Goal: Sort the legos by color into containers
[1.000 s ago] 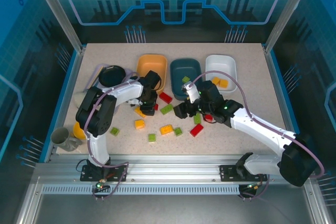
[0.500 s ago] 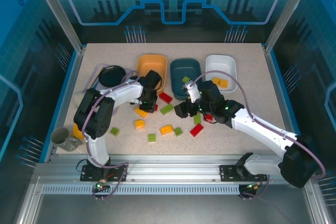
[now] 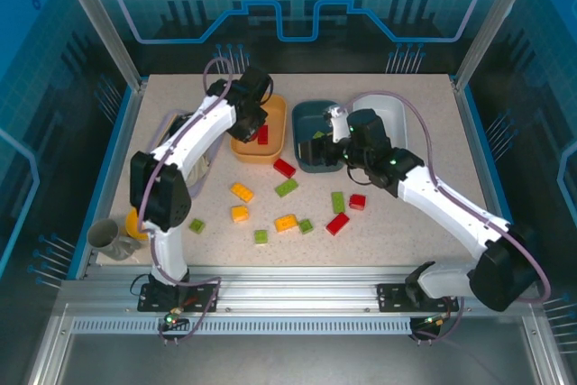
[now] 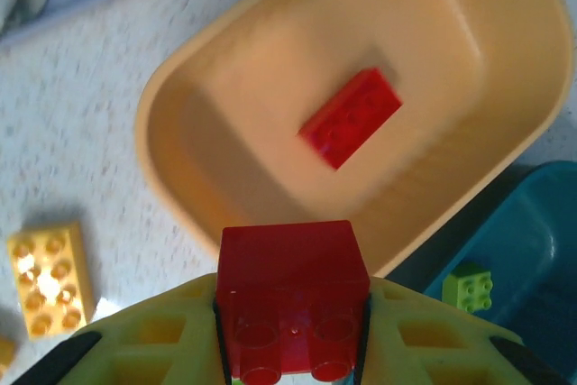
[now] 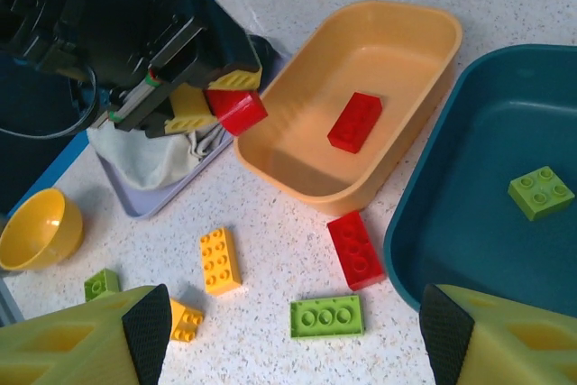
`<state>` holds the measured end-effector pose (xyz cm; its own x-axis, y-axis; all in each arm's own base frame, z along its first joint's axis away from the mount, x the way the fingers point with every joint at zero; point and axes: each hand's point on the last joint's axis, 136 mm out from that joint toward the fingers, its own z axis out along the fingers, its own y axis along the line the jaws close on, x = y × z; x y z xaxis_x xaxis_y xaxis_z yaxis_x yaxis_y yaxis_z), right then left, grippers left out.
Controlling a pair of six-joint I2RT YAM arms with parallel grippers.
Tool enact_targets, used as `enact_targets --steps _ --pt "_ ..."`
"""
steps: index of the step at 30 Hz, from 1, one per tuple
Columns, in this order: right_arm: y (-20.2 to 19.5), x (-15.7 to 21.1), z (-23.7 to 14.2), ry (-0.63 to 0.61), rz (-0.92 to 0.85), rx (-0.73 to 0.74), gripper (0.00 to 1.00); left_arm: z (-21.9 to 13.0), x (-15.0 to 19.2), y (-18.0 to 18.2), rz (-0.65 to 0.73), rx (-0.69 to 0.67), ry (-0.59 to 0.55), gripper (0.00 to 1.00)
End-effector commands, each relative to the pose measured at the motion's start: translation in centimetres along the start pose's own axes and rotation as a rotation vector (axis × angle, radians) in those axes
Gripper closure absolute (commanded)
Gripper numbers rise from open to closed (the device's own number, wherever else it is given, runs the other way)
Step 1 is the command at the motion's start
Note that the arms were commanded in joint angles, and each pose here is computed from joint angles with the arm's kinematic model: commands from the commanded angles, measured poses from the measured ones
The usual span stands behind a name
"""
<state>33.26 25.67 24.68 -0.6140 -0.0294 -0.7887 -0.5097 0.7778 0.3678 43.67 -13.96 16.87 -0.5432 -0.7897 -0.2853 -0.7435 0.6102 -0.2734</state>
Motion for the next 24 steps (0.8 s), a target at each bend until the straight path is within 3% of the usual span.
enact_targets --steps 1,11,18,24 --pt "-0.5 -1.3 1.0 0.017 0.073 -0.003 0.24 2.4 -1.6 2.4 0.243 -0.189 -0.013 0.77" --pt "-1.2 -1.4 3.8 0.088 0.183 -0.010 0.25 8.5 -2.9 -0.3 0.426 -0.202 0.014 0.74" --pt "-1.7 -0.1 4.0 0.123 0.198 0.002 0.25 12.0 -2.0 0.8 0.469 -0.259 0.072 0.72" --pt "-2.1 0.3 4.0 0.133 0.192 0.013 0.25 12.3 -1.3 -0.1 0.486 -0.209 0.104 0.58"
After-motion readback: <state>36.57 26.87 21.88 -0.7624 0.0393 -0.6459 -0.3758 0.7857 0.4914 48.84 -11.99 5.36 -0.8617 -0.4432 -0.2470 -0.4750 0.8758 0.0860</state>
